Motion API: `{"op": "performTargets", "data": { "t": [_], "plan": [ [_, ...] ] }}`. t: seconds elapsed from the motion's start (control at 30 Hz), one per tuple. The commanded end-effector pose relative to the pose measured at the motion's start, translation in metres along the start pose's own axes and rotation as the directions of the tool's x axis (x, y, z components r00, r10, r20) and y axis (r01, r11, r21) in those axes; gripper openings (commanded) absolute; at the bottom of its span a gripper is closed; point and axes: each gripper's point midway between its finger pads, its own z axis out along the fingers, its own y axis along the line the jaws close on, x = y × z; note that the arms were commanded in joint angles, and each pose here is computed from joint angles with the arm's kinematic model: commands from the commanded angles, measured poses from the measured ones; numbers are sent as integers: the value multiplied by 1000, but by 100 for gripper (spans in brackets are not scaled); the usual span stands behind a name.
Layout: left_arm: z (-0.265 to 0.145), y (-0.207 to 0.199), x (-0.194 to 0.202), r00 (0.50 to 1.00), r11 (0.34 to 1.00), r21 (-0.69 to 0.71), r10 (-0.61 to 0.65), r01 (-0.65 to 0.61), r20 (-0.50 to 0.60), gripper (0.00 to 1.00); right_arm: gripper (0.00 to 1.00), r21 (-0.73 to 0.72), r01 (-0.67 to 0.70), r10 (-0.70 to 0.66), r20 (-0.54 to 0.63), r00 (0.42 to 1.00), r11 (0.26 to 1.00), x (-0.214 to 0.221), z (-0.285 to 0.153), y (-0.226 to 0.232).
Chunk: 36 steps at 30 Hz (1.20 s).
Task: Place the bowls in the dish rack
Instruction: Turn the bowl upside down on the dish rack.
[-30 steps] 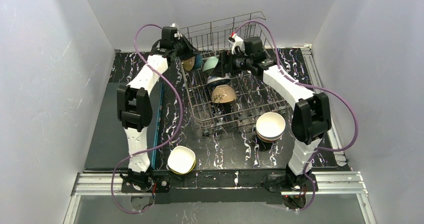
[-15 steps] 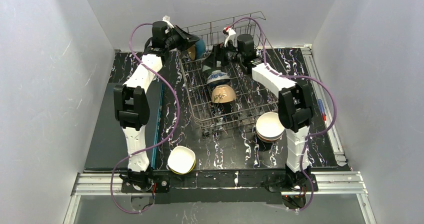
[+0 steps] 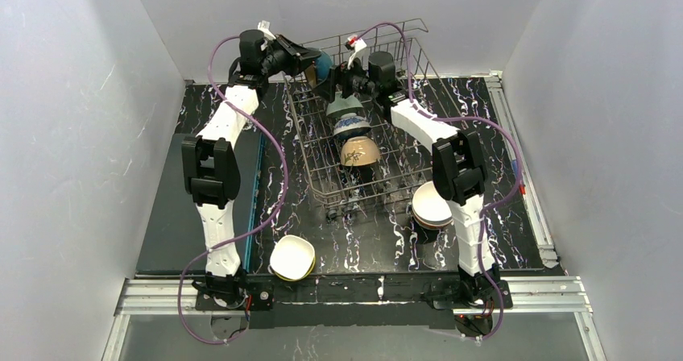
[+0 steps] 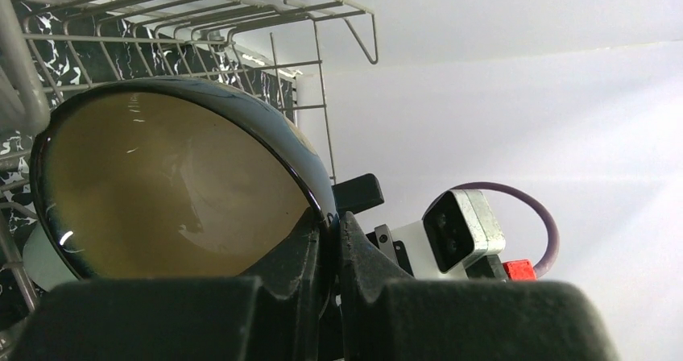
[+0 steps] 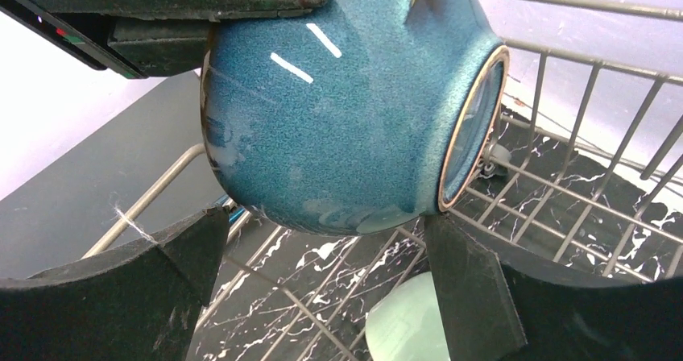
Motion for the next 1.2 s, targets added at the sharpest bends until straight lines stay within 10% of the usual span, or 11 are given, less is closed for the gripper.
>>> {"op": "performTargets", "data": {
  "t": [0.0, 0.9, 1.17],
  "plan": [
    [-17, -60, 4, 998, 988, 151, 42, -35, -41, 0, 98, 2, 144, -142, 174, 974, 990, -61, 10, 12],
    [-28, -56, 10, 998, 991, 137, 10, -1, -63, 0, 97, 164, 260, -289, 190, 938, 952, -82, -5, 25],
    [-27, -54, 10, 998, 991, 134, 11, -3, -60, 0, 53, 123, 230, -249, 167, 954, 965, -67, -3, 28]
  ]
}}
